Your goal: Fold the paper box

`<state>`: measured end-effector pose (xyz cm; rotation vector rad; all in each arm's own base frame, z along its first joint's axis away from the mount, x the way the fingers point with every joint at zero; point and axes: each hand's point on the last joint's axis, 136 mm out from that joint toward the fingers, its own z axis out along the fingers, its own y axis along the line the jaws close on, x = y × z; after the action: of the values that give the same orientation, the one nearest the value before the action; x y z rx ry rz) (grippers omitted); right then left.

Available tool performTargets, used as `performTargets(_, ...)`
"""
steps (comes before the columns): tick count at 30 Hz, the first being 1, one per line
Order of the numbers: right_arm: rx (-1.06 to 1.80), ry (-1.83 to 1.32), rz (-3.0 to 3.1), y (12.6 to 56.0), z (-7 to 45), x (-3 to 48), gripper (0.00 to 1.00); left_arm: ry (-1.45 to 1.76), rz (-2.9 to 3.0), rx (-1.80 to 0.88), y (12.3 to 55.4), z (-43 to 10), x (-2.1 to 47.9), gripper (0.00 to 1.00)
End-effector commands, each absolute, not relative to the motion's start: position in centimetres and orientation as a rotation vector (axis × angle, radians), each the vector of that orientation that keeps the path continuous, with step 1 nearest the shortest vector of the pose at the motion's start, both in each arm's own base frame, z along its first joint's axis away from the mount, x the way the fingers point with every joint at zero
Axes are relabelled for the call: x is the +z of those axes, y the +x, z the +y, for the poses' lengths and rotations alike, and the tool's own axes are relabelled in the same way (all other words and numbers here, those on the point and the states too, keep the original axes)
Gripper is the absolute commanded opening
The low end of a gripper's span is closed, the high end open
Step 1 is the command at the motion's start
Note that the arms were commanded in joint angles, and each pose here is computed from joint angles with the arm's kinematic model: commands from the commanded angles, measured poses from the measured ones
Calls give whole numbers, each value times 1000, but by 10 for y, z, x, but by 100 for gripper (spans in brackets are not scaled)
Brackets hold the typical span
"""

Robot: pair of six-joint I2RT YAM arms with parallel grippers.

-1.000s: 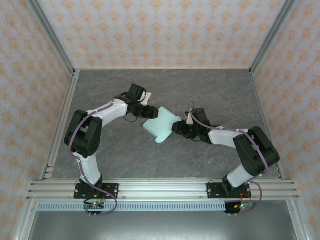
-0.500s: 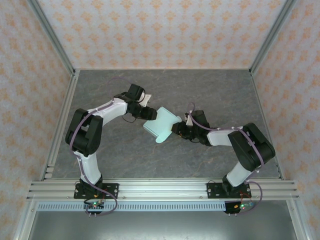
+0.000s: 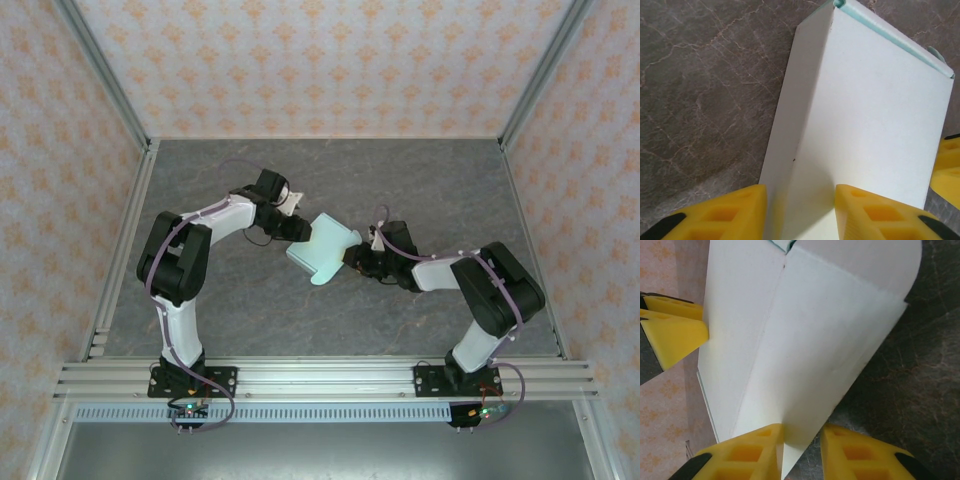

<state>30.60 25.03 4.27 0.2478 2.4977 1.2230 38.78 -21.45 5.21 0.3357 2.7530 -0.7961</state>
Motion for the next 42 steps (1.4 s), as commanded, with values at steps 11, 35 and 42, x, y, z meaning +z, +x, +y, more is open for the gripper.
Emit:
performTargets(11, 1280, 262, 2422, 320, 261, 59, 20, 238, 2803, -886, 387, -205, 34, 31)
performTargets(35, 1318, 194, 2265, 327, 265, 116, 8, 217, 2781, -1047, 379, -209, 37, 21)
performTargets(42, 1332, 187, 2235, 329, 267, 127, 6, 211, 2776, -1063, 379, -210, 39, 21)
